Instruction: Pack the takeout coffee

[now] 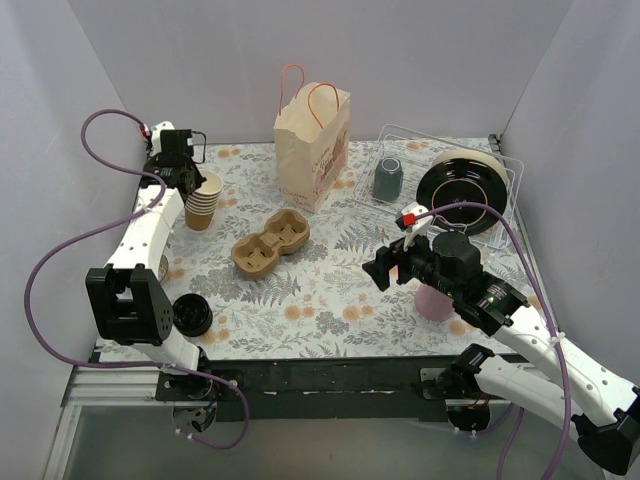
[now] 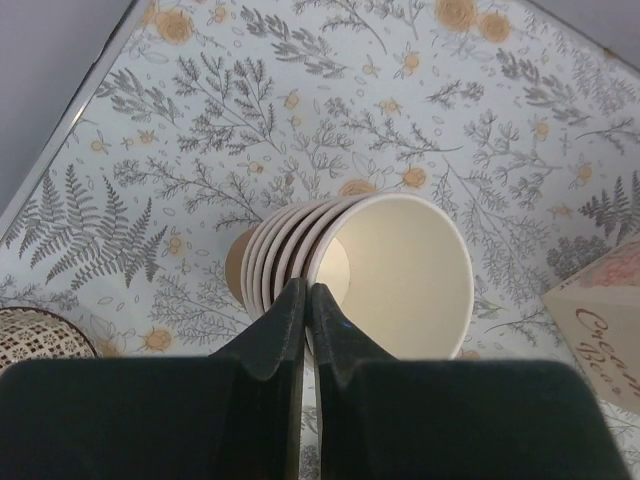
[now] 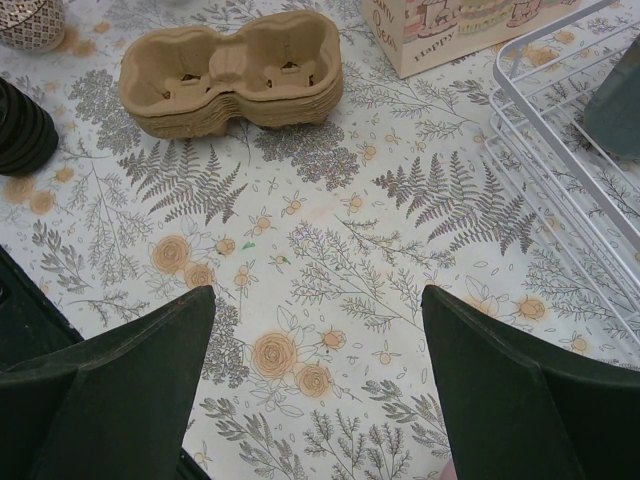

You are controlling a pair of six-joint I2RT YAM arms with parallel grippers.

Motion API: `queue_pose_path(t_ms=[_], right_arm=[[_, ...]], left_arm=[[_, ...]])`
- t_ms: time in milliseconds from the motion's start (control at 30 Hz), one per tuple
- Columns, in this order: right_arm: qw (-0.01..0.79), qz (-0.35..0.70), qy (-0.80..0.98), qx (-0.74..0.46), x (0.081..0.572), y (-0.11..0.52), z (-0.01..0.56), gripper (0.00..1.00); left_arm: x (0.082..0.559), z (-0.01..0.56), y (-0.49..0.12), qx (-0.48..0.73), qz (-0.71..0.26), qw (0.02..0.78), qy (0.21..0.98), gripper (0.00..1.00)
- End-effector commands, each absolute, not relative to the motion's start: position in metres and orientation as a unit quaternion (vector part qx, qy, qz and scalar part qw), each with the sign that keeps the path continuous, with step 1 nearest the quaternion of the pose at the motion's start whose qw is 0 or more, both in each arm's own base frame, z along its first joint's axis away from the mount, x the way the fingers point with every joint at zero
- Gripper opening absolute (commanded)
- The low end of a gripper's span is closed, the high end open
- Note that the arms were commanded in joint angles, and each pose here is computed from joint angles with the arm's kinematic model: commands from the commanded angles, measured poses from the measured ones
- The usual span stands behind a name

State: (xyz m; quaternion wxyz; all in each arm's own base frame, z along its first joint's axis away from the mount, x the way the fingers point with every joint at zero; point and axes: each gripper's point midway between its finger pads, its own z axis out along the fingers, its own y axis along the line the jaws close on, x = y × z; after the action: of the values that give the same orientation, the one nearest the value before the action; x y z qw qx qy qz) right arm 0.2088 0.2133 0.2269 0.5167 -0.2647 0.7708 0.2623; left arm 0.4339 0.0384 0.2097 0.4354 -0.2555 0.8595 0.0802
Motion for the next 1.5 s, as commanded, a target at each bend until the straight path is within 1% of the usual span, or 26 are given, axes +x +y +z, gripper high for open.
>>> queue_pose_path(t_ms=[0, 167, 267, 300, 333, 433, 500, 533, 567, 700, 767, 800, 833, 867, 900, 967, 1000, 1033, 1067, 1100, 1167, 1233, 1267, 1333, 1367, 1467], right_arm=[[0.544, 0.264, 0.752, -0.262, 0.213, 0.213, 0.248, 0.91], [0.547, 0.263, 0.751, -0.261, 0.213, 0.212, 0.249, 0.91], [0.548, 0.262, 0.751, -0.259, 0.215, 0.213, 0.248, 0.91], [0.553, 0.265, 0.747, -0.256, 0.218, 0.215, 0.252, 0.91], [0.551, 0.271, 0.749, -0.249, 0.219, 0.218, 0.253, 0.91], [0.554, 0.305, 0.738, -0.235, 0.226, 0.235, 0.266, 0.89], [0.544, 0.337, 0.727, -0.249, 0.227, 0.255, 0.27, 0.88], [0.569, 0.351, 0.703, -0.243, 0.235, 0.263, 0.291, 0.88], [0.568, 0.343, 0.709, -0.236, 0.248, 0.27, 0.287, 0.88], [0.598, 0.34, 0.702, -0.183, 0.297, 0.297, 0.311, 0.88], [0.595, 0.344, 0.714, -0.134, 0.327, 0.315, 0.316, 0.85], [0.593, 0.348, 0.715, -0.124, 0.337, 0.323, 0.316, 0.8], [0.593, 0.356, 0.712, -0.122, 0.344, 0.333, 0.315, 0.78], [0.594, 0.381, 0.695, -0.139, 0.353, 0.356, 0.312, 0.75], [0.6, 0.394, 0.678, -0.16, 0.357, 0.369, 0.311, 0.69], [0.596, 0.459, 0.613, -0.239, 0.348, 0.41, 0.306, 0.61], [0.597, 0.471, 0.594, -0.261, 0.345, 0.42, 0.303, 0.56], [0.597, 0.479, 0.585, -0.27, 0.345, 0.428, 0.299, 0.56], [0.597, 0.472, 0.589, -0.272, 0.352, 0.436, 0.283, 0.57], [0.603, 0.466, 0.589, -0.27, 0.356, 0.446, 0.288, 0.59], [0.609, 0.419, 0.625, -0.251, 0.38, 0.454, 0.265, 0.59], [0.619, 0.405, 0.626, -0.247, 0.387, 0.466, 0.27, 0.59], [0.621, 0.394, 0.635, -0.238, 0.393, 0.47, 0.26, 0.59], [0.626, 0.394, 0.628, -0.24, 0.391, 0.483, 0.261, 0.56], [0.626, 0.383, 0.639, -0.234, 0.398, 0.485, 0.248, 0.56], [0.615, 0.399, 0.647, -0.209, 0.403, 0.498, 0.241, 0.55]], left_arm=[[0.443, 0.254, 0.037, -0.263, 0.056, 0.492, 0.828, 0.0], [0.435, 0.232, 0.03, -0.262, 0.037, 0.481, 0.836, 0.0], [0.439, 0.243, 0.011, -0.253, -0.026, 0.509, 0.822, 0.0], [0.44, 0.24, -0.005, -0.236, -0.071, 0.511, 0.823, 0.0], [0.44, 0.241, -0.008, -0.237, -0.082, 0.514, 0.82, 0.0], [0.437, 0.227, 0.002, -0.274, -0.059, 0.492, 0.824, 0.0], [0.435, 0.228, 0.009, -0.288, -0.055, 0.491, 0.82, 0.0], [0.435, 0.232, 0.006, -0.285, -0.069, 0.493, 0.819, 0.0], [0.436, 0.238, 0.003, -0.285, -0.083, 0.499, 0.814, 0.0], [0.432, 0.247, 0.017, -0.308, -0.101, 0.497, 0.805, 0.0], [0.428, 0.241, 0.025, -0.325, -0.096, 0.484, 0.807, 0.0], [0.426, 0.239, 0.027, -0.334, -0.101, 0.48, 0.805, 0.0], [0.425, 0.239, 0.028, -0.339, -0.104, 0.479, 0.803, 0.0], [0.422, 0.235, 0.031, -0.344, -0.109, 0.473, 0.804, 0.0], [0.422, 0.234, 0.031, -0.347, -0.113, 0.471, 0.803, 0.0], [0.421, 0.231, 0.028, -0.352, -0.126, 0.467, 0.802, 0.0], [0.42, 0.228, 0.024, -0.351, -0.137, 0.459, 0.805, 0.0], [0.42, 0.226, 0.017, -0.344, -0.154, 0.453, 0.808, 0.0], [0.419, 0.221, 0.012, -0.342, -0.164, 0.446, 0.811, 0.0], [0.418, 0.218, 0.007, -0.338, -0.176, 0.442, 0.812, 0.0], [0.418, 0.214, 0.006, -0.34, -0.18, 0.438, 0.813, 0.0], [0.416, 0.212, 0.004, -0.34, -0.188, 0.432, 0.814, 0.0], [0.417, 0.214, 0.002, -0.337, -0.194, 0.435, 0.812, 0.0], [0.418, 0.215, 0.002, -0.337, -0.196, 0.435, 0.812, 0.0], [0.419, 0.214, 0.001, -0.336, -0.196, 0.434, 0.813, 0.0], [0.421, 0.213, 0.0, -0.33, -0.2, 0.433, 0.815, 0.0]])
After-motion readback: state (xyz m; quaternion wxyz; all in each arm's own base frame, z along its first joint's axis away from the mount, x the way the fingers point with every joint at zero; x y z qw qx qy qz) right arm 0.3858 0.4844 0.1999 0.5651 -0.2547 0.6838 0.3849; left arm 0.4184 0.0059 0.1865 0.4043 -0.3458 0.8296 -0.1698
